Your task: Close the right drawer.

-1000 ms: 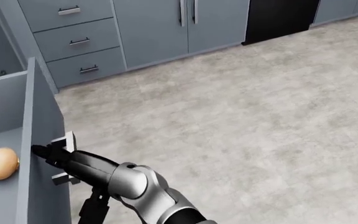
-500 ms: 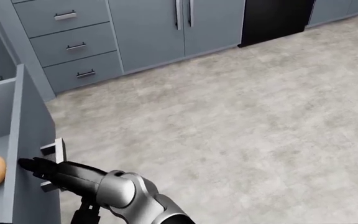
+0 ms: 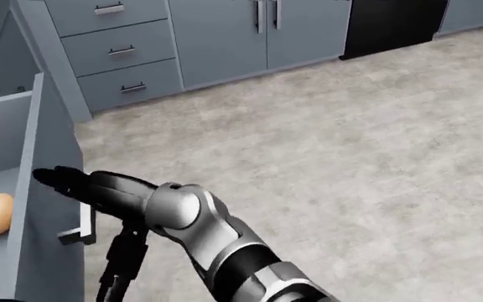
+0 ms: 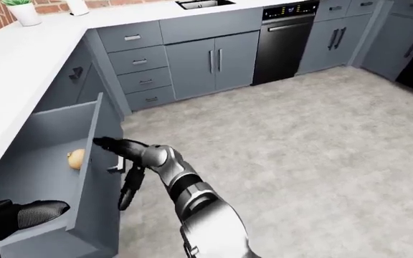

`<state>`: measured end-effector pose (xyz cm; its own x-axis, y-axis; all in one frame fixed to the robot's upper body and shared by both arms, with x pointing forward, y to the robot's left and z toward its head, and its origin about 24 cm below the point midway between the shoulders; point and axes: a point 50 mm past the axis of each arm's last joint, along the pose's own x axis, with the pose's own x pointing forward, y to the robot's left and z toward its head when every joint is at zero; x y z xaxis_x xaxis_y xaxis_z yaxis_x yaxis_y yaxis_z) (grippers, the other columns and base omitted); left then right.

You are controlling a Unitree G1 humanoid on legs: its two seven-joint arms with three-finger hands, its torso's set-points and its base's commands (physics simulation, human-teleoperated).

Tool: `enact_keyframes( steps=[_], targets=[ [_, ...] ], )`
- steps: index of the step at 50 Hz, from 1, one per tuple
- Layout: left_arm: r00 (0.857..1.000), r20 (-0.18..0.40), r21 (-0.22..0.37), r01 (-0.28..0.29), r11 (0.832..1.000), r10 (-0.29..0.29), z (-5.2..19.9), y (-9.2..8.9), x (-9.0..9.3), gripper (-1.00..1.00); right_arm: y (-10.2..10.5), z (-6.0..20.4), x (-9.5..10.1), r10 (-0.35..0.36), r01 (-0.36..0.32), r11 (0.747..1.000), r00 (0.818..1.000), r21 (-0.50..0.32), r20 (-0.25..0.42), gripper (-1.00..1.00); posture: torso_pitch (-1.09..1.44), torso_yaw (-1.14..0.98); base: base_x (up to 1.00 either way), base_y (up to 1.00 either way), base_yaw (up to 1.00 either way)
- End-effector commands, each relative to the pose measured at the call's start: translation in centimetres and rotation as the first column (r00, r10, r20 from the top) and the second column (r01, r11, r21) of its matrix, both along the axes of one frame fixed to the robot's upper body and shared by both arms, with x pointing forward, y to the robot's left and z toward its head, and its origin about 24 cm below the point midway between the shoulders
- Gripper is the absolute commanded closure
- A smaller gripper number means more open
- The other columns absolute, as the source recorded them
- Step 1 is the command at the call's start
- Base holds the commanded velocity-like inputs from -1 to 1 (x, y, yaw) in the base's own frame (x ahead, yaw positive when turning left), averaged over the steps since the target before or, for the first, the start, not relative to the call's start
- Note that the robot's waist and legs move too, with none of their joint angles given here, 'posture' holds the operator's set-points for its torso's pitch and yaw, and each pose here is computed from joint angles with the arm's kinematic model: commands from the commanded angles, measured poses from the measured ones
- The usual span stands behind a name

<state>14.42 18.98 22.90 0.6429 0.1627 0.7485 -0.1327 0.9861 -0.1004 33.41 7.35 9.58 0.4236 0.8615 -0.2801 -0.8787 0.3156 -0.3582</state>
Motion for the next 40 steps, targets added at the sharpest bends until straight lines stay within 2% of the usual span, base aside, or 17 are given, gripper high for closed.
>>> enact_keyframes(
  steps=[1,6,8,9,10,14,15,17,20,22,27,28,29,30,33,38,40],
  targets=[
    [0.998,0.059,0.017,0.001,1.000,-0.002,0.7,-0.2,-0.6,-1.00,-1.3,4.9,2.5,-0.087,0.071,0.989,0.988,0.129,0.125,-1.00,0.00,0.00,0.00,0.00,0.00],
    [0.998,0.058,0.020,0.003,1.000,-0.005,0.7,-0.3,-0.6,-1.00,-4.9,8.6,5.1,-0.208,0.169,0.965,0.959,0.201,0.194,-1.00,0.00,0.00,0.00,0.00,0.00],
    [0.998,0.056,0.020,0.005,1.000,-0.007,0.6,-0.4,-0.6,-1.00,-7.3,10.9,6.4,-0.292,0.235,0.940,0.929,0.248,0.228,-1.00,0.00,0.00,0.00,0.00,0.00],
    [0.998,0.056,0.020,0.006,1.000,-0.007,0.6,-0.4,-0.6,-1.00,-8.6,12.1,6.9,-0.344,0.273,0.921,0.905,0.279,0.251,-1.00,0.00,0.00,0.00,0.00,0.00],
    [0.998,0.056,0.021,0.006,1.000,-0.007,0.6,-0.4,-0.6,-1.00,-9.2,12.6,7.1,-0.363,0.285,0.911,0.896,0.297,0.256,-1.00,0.00,0.00,0.00,0.00,0.00],
    [0.999,0.054,0.020,0.007,1.000,-0.009,0.6,-0.5,-0.6,-1.00,-14.2,16.2,7.5,-0.560,0.404,0.793,0.778,0.455,0.285,-1.00,0.00,0.00,0.00,0.00,0.00],
    [0.999,0.052,0.020,0.008,1.000,-0.010,0.5,-0.5,-0.6,-1.00,-14.9,16.6,7.2,-0.589,0.417,0.767,0.758,0.488,0.279,-1.00,0.00,0.00,0.00,0.00,0.00],
    [0.999,0.050,0.021,0.012,1.000,-0.013,0.5,-0.6,-0.6,-1.00,-16.9,16.4,5.4,-0.664,0.460,0.705,0.696,0.540,0.275,-1.00,0.00,0.00,0.00,0.00,0.00],
    [0.999,0.049,0.022,0.013,1.000,-0.014,0.4,-0.6,-0.5,-1.00,-18.8,15.4,2.6,-0.737,0.495,0.626,0.628,0.602,0.249,-1.00,0.00,0.00,0.00,0.00,0.00],
    [0.999,0.047,0.022,0.014,1.000,-0.015,0.4,-0.7,-0.5,-1.00,-20.2,14.4,1.2,-0.795,0.531,0.569,0.552,0.628,0.253,-1.00,0.00,0.00,0.00,0.00,0.00],
    [0.999,0.046,0.026,0.016,1.000,-0.018,0.4,-0.9,-0.5,-1.00,-22.5,12.7,-2.8,-0.854,0.540,0.478,0.472,0.693,0.221,-1.00,0.00,0.00,0.00,0.00,0.00],
    [0.999,0.046,0.026,0.018,1.000,-0.019,0.4,-0.9,-0.5,-1.00,-22.8,12.3,-3.4,-0.858,0.544,0.467,0.470,0.698,0.208,-1.00,0.00,0.00,0.00,0.00,0.00],
    [0.999,0.045,0.028,0.020,0.999,-0.021,0.3,-1.0,-0.5,-1.00,-23.2,11.8,-4.0,-0.871,0.557,0.435,0.459,0.708,0.175,-1.00,0.00,0.00,0.00,0.00,0.00],
    [0.999,0.044,0.028,0.021,0.999,-0.023,0.3,-1.0,-0.5,-1.00,-23.3,11.7,-4.2,-0.875,0.559,0.427,0.453,0.711,0.169,-1.00,0.00,0.00,0.00,0.00,0.00],
    [0.999,0.041,0.034,0.028,0.999,-0.029,0.1,-1.3,-0.5,-1.00,-24.4,10.5,-6.3,-0.901,0.558,0.364,0.412,0.746,0.132,-1.00,0.00,0.00,0.00,0.00,0.00],
    [0.999,0.038,0.038,0.031,0.999,-0.032,0.0,-1.5,-0.5,-1.00,-25.2,8.8,-8.7,-0.921,0.578,0.315,0.377,0.753,0.096,-1.00,0.00,0.00,0.00,0.00,0.00],
    [0.999,0.034,0.041,0.033,0.999,-0.034,-0.1,-1.7,-0.5,-1.00,-25.9,8.4,-9.4,-0.937,0.585,0.259,0.344,0.769,0.054,-1.00,0.00,0.00,0.00,0.00,0.00]
  ],
)
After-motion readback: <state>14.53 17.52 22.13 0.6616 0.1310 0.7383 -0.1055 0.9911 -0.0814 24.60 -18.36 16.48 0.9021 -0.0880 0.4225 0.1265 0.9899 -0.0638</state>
